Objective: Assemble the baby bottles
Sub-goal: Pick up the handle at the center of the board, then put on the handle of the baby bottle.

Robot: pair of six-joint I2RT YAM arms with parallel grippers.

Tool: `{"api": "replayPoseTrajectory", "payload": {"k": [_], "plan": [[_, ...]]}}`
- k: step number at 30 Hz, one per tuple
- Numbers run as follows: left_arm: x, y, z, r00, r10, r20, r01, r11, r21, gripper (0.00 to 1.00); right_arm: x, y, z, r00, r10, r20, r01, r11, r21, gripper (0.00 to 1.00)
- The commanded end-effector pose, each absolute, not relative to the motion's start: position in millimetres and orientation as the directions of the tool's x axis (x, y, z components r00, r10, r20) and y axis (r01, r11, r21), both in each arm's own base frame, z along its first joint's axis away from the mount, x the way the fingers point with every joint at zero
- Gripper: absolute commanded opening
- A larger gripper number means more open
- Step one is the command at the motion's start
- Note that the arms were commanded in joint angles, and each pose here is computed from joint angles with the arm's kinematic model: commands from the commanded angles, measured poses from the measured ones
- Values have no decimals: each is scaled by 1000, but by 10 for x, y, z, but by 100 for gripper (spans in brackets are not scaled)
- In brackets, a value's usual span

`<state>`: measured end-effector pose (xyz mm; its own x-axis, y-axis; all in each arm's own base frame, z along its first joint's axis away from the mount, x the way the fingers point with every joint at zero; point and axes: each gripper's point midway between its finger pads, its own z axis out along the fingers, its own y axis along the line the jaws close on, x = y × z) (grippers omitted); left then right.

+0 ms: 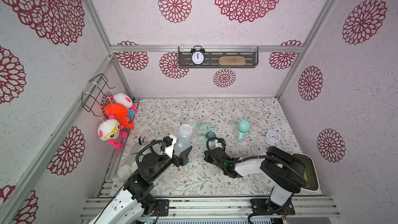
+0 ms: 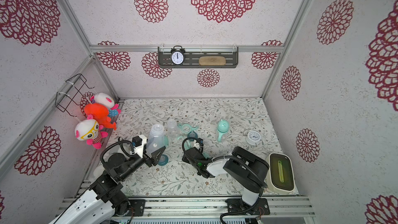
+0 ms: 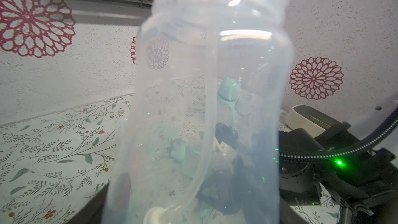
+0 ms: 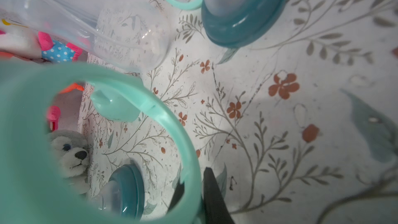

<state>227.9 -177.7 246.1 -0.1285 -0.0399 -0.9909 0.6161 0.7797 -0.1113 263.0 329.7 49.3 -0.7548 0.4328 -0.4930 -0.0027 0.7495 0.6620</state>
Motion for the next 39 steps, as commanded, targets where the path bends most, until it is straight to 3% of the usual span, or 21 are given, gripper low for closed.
{"api": "replayPoseTrajectory", "payload": {"k": [1, 9, 19, 28, 39], "plan": [[2285, -1780, 2685, -69, -81, -994, 625, 773, -106, 0, 2691, 3252, 801, -702, 414, -579, -43, 787, 616, 8], [2301, -1842, 2646, -80, -78, -994, 643, 758, -111, 0, 2711, 3022, 1179, -635, 338, -695, -89, 861, 500, 3], [2267, -2030, 2514, -104, -56, -993, 713, 692, -114, 0, 2735, 2698, 1977, -535, 77, -841, -180, 962, 203, 0], [2264, -2229, 2471, -92, -50, -994, 775, 624, -103, 0, 2771, 2495, 2732, -464, -102, -880, -187, 982, -15, 0], [2341, -2415, 2472, -94, -35, -995, 797, 596, -97, 0, 2710, 2570, 3226, -390, -295, -872, -169, 954, -247, 0]]}}
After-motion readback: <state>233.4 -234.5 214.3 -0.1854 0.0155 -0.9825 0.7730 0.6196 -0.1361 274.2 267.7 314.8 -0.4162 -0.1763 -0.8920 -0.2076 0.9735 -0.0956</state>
